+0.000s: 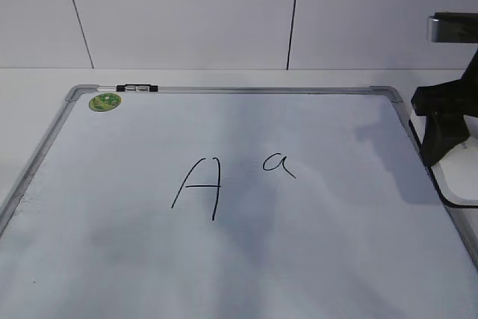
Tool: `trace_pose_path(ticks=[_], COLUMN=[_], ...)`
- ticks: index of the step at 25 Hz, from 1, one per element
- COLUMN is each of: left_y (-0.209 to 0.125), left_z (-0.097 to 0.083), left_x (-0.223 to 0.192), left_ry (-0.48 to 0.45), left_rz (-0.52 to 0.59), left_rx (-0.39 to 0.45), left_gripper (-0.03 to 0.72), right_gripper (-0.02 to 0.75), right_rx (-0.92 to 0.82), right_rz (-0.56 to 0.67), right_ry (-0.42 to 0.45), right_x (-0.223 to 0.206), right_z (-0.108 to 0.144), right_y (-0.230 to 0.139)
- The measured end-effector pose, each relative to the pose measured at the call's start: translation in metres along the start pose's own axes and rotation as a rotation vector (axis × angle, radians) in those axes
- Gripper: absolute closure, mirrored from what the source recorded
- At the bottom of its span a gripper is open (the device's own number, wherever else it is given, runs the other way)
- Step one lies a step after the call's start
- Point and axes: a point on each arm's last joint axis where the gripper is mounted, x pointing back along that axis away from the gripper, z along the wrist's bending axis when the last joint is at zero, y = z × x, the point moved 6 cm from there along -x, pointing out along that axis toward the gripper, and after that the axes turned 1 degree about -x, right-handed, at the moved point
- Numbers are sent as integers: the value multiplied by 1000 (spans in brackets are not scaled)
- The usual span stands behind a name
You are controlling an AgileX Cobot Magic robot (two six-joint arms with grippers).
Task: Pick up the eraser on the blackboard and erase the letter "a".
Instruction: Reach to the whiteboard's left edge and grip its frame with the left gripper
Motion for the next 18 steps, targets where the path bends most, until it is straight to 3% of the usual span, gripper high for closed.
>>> trace_pose_path(ticks=[9, 18], left_y=[78, 153], left_z=[5, 16], left_x=[-32, -104], left_ry=[10, 15], left_rz=[133, 274], left_rx=[35, 74], left_gripper=[449, 449], right_gripper=[194, 194], right_rx=[-3, -3], right_rz=[4, 5], right_ry=[19, 21], right_x=[0, 0], right_z=[3, 3], right_y=[-1, -1])
